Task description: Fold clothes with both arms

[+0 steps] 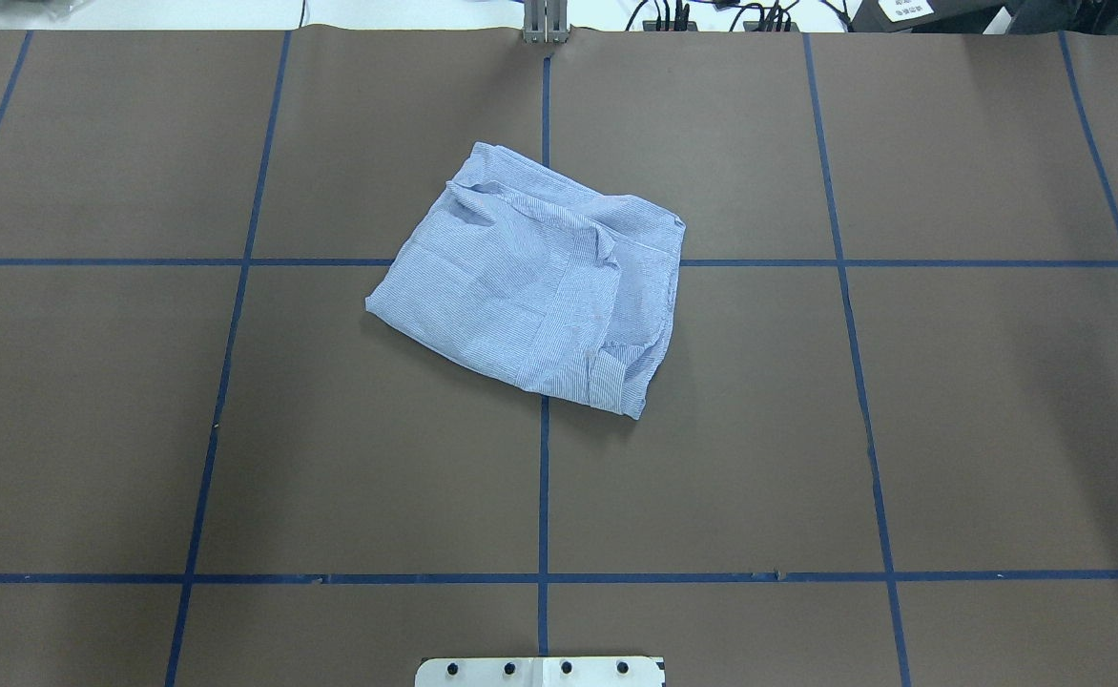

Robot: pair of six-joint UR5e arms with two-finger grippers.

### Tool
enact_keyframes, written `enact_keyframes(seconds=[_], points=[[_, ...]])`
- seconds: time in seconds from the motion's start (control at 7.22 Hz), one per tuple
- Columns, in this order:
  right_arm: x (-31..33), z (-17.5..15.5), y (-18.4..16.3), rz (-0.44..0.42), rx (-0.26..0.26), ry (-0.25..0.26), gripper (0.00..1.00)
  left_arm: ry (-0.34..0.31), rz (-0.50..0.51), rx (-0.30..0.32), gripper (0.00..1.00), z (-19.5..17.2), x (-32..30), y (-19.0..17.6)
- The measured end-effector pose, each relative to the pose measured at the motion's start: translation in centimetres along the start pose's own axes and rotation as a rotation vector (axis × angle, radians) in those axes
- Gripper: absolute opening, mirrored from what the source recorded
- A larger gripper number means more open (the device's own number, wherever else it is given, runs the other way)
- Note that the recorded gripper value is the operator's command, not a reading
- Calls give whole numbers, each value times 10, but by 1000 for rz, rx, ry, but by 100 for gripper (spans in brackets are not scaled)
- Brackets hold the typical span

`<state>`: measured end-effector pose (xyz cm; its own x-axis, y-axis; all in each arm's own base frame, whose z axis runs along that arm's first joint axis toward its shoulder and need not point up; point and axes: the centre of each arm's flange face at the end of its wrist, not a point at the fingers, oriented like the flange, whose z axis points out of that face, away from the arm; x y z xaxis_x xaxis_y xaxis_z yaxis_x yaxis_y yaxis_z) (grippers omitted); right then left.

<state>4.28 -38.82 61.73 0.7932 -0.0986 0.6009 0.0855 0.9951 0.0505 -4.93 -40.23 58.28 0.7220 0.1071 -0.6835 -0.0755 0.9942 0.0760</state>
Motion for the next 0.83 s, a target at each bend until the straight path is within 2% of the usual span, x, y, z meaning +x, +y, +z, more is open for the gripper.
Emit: enact_keyframes(seconds=[0.42, 0.83], points=[[4, 5, -2, 10, -6, 3, 100, -7, 0, 5, 100, -1, 0, 0], [4, 5, -4, 11, -5, 3, 100, -12, -17, -16, 100, 9, -10, 3]])
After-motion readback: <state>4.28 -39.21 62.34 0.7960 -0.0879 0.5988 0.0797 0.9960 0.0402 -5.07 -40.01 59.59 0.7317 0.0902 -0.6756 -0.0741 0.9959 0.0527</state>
